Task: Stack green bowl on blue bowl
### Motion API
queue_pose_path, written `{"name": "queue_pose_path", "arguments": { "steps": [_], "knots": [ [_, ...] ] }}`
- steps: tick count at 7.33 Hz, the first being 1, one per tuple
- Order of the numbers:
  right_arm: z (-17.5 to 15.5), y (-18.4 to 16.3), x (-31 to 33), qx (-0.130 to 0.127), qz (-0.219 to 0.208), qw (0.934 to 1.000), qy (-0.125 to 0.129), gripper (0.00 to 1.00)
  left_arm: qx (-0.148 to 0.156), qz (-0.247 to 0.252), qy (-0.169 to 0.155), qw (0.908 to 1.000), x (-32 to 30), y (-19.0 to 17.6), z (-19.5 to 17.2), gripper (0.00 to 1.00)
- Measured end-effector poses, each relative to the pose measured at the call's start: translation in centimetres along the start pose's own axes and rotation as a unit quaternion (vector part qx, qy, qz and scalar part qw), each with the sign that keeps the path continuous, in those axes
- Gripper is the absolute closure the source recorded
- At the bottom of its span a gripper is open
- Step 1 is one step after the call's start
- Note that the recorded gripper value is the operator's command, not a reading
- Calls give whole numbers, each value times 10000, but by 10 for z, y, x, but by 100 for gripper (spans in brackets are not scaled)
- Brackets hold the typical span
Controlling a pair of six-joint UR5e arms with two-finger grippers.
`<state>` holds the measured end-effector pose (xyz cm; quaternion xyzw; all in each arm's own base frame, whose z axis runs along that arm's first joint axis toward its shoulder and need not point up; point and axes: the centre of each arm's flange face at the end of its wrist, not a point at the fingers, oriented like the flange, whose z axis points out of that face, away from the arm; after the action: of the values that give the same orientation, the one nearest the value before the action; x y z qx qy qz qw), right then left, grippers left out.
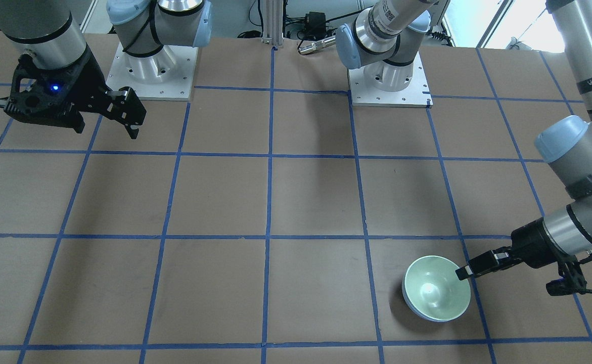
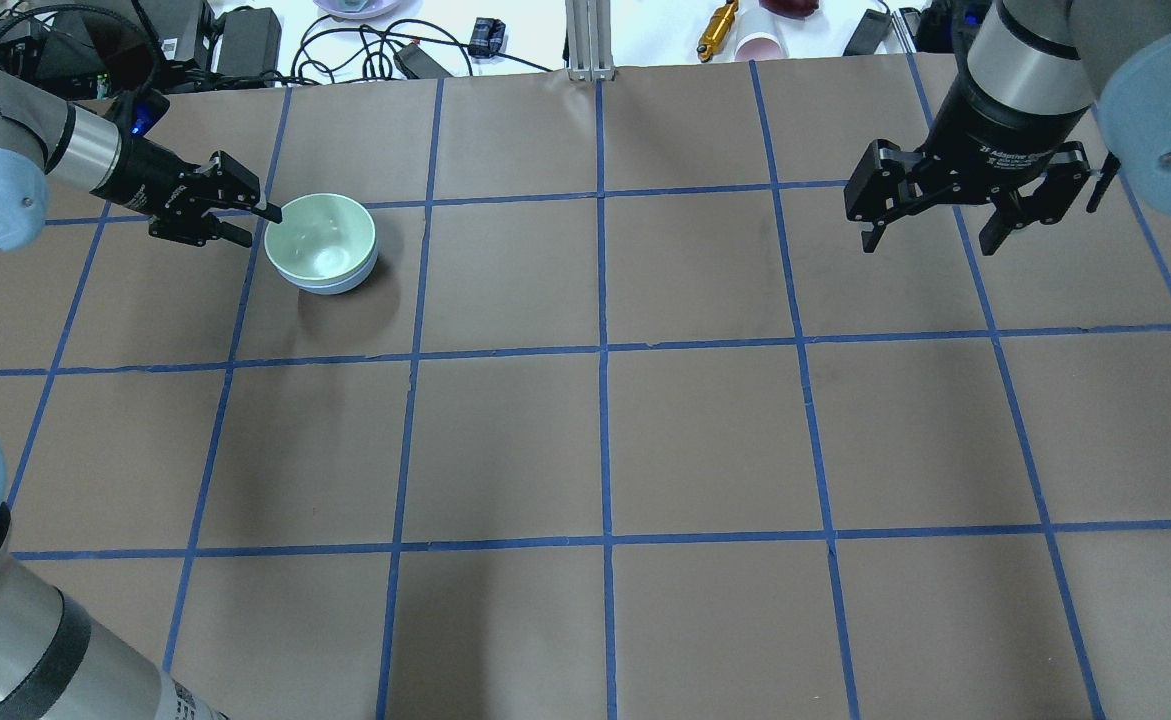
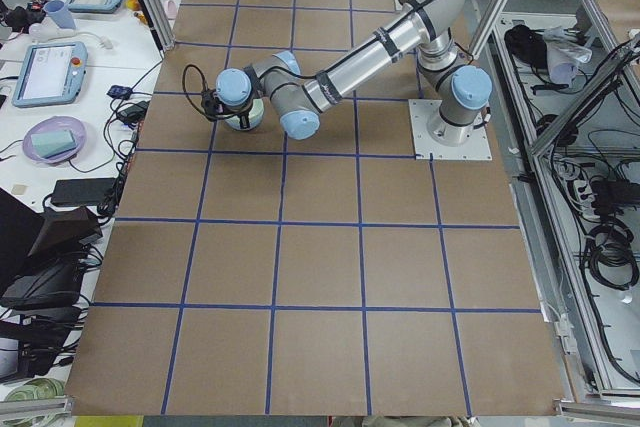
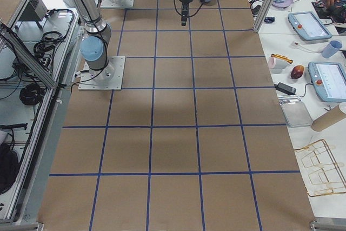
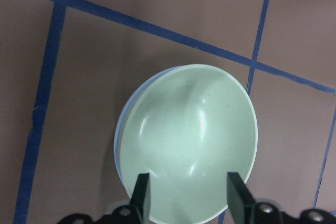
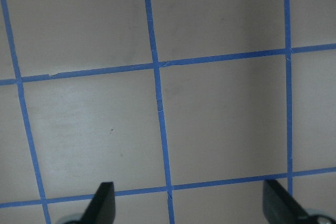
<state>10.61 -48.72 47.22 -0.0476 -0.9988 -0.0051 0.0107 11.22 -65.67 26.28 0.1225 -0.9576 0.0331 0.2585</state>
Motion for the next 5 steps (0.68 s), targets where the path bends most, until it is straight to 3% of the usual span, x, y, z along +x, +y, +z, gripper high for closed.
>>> {"name": "queue_pose_path", "arguments": {
  "steps": [2,3,5],
  "knots": [
    [0,0,0,0,0,10000,0,0,78,-72,-68,9999,10,2,-10,2],
    [0,0,0,0,0,10000,0,0,115,-4,-277,9995,26,5,-19,0],
    [0,0,0,0,0,10000,0,0,96,290,-998,9945,85,21,-36,0]
  ]
}}
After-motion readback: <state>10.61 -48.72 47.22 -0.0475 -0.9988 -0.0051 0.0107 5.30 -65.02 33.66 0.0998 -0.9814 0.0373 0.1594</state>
